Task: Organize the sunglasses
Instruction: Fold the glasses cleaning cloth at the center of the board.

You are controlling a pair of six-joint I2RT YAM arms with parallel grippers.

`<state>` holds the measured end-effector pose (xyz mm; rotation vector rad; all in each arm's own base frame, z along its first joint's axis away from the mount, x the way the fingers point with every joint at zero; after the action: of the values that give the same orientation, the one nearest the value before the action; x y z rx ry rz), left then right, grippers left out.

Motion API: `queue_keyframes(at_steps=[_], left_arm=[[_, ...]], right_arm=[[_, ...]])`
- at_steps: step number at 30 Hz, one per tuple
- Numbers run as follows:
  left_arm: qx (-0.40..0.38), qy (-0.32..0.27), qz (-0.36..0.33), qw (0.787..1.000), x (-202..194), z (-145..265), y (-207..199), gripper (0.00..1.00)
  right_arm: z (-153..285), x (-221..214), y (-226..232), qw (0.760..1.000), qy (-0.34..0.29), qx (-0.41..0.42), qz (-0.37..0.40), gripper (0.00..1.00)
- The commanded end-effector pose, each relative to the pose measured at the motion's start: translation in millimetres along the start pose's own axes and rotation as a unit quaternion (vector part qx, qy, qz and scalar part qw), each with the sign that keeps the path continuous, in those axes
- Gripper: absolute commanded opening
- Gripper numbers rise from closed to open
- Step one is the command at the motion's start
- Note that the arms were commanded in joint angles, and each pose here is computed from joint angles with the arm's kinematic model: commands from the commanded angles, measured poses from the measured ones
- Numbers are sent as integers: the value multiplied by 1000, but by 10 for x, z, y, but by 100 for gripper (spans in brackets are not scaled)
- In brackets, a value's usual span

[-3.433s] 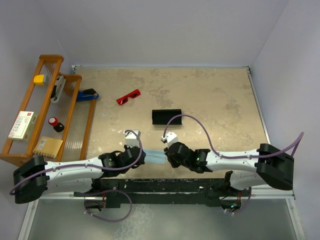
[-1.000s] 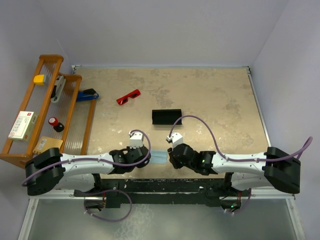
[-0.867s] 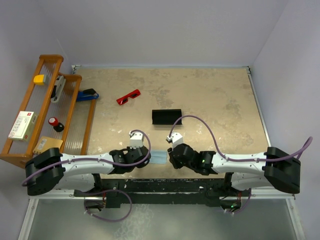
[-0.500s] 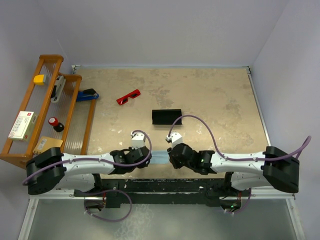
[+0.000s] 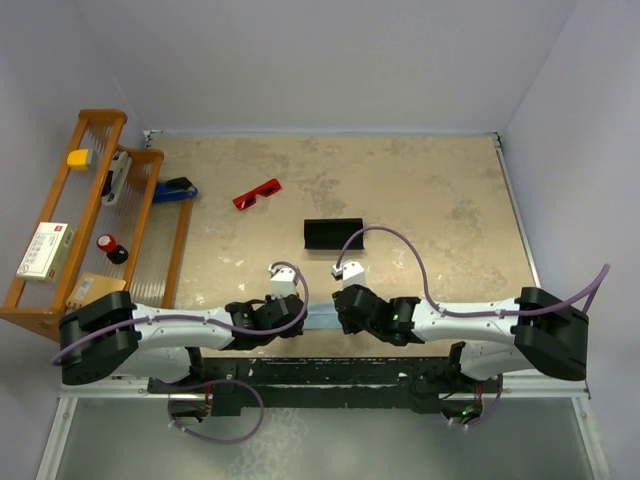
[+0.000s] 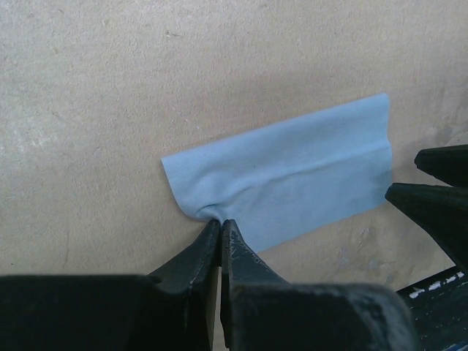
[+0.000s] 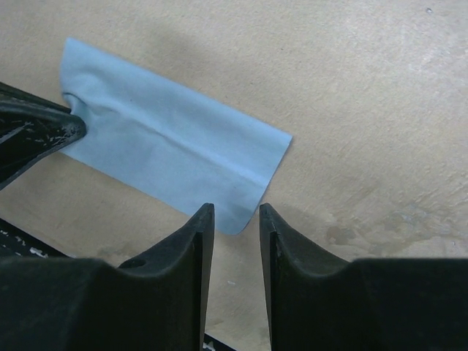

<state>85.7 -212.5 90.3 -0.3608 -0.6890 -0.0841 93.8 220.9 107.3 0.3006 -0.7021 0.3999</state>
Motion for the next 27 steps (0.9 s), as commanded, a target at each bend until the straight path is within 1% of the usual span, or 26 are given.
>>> queue_keyframes(at_steps=[1, 11, 20, 27], left_arm=[[-23, -2, 4, 1000, -14, 2, -54, 0], [-34, -3, 7, 999, -51, 3, -53, 0], [-39, -3, 7, 999, -66, 8, -66, 0], [-39, -5, 8, 999, -71, 11, -71, 0]], right_arm=[[13, 49, -9, 998, -17, -30, -42, 35], [-44, -72, -33, 997, -2, -41, -66, 34], [-72, -179, -26, 997, 10, -54, -61, 33], [-97, -225, 44, 997, 17, -46, -55, 31]])
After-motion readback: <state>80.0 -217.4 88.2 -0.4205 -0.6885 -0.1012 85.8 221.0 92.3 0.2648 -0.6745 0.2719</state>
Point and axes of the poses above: each gripper's point midway between its finger pads, its own z axis back along the fingers, its own y axis along the line the jaws close on, x = y × z, the point moved 10 cm from there along z, back along the fingers, and after that the axes turned 2 degrees about -z, right-handed, at the moved point
